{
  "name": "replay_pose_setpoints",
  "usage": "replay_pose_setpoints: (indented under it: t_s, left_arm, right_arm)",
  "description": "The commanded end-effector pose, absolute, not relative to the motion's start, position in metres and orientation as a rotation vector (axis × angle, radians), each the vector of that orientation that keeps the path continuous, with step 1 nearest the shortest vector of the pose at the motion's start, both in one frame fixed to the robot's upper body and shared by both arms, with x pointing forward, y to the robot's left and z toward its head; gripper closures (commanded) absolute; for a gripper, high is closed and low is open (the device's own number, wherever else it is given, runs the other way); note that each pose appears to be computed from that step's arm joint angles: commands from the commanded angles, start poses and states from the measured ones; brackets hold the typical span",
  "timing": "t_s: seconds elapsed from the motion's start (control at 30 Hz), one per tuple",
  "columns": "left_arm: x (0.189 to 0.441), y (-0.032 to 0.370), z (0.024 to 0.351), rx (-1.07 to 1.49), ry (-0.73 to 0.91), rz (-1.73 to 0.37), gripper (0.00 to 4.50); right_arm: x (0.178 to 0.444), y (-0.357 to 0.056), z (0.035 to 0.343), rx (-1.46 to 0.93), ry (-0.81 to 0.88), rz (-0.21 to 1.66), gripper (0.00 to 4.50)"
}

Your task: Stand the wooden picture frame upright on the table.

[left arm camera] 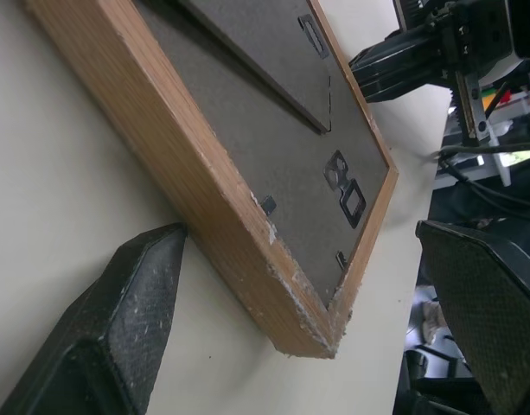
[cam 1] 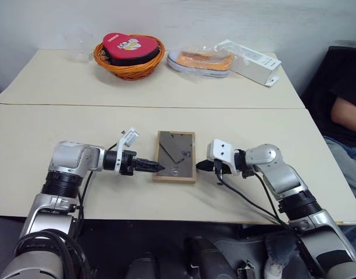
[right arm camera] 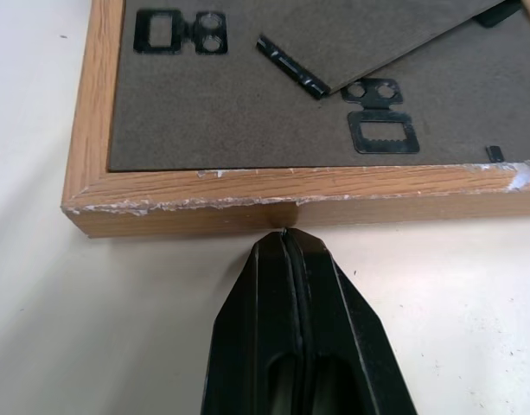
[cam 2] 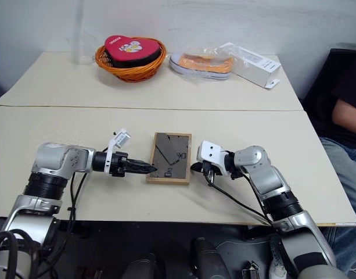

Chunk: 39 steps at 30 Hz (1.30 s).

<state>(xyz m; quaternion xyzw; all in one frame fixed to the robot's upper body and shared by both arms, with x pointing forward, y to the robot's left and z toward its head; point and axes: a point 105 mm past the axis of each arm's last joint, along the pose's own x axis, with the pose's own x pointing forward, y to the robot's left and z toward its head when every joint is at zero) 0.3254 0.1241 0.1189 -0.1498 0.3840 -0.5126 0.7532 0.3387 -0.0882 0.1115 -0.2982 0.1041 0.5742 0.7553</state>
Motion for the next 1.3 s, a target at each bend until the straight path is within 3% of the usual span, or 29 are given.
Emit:
replay_pose_setpoints:
  t_s: [0.03, 0.07, 0.17, 0.4, 0.47, 0.53, 0.73, 0.9, 1.13, 1.3]
  left_arm:
    - [0.313, 0.098, 0.099, -0.400, 0.952, -1.155, 0.01]
    - [0.314, 0.094, 0.103, -0.423, 0.940, -1.159, 0.01]
    - [0.320, 0.096, 0.119, -0.487, 0.892, -1.156, 0.63]
    - [0.323, 0.107, 0.136, -0.559, 0.842, -1.142, 2.75]
    - [0.322, 0.108, 0.140, -0.568, 0.828, -1.148, 3.26]
    - [0.320, 0.109, 0.146, -0.569, 0.807, -1.161, 3.32]
    - [0.314, 0.111, 0.156, -0.552, 0.757, -1.191, 3.32]
    - [0.308, 0.103, 0.170, -0.534, 0.708, -1.250, 3.32]
    - [0.298, 0.093, 0.182, -0.494, 0.681, -1.328, 3.32]
    - [0.308, 0.095, 0.175, -0.467, 0.694, -1.272, 3.32]
  right_arm:
    - [0.339, -0.078, 0.123, -0.648, 0.167, 1.267, 4.50]
    - [0.339, -0.077, 0.123, -0.646, 0.165, 1.268, 4.50]
    - [0.337, -0.078, 0.122, -0.646, 0.166, 1.269, 4.50]
    - [0.331, -0.083, 0.134, -0.578, 0.145, 1.265, 4.50]
    - [0.327, -0.088, 0.141, -0.556, 0.152, 1.267, 4.12]
    - [0.317, -0.098, 0.159, -0.496, 0.156, 1.292, 3.61]
    - [0.302, -0.099, 0.218, -0.214, 0.123, 1.331, 1.50]
    - [0.315, -0.078, 0.229, -0.113, 0.114, 1.324, 0.00]
    - [0.329, -0.051, 0.221, -0.118, 0.110, 1.320, 0.00]
    - [0.292, -0.042, 0.233, -0.101, 0.090, 1.491, 0.00]
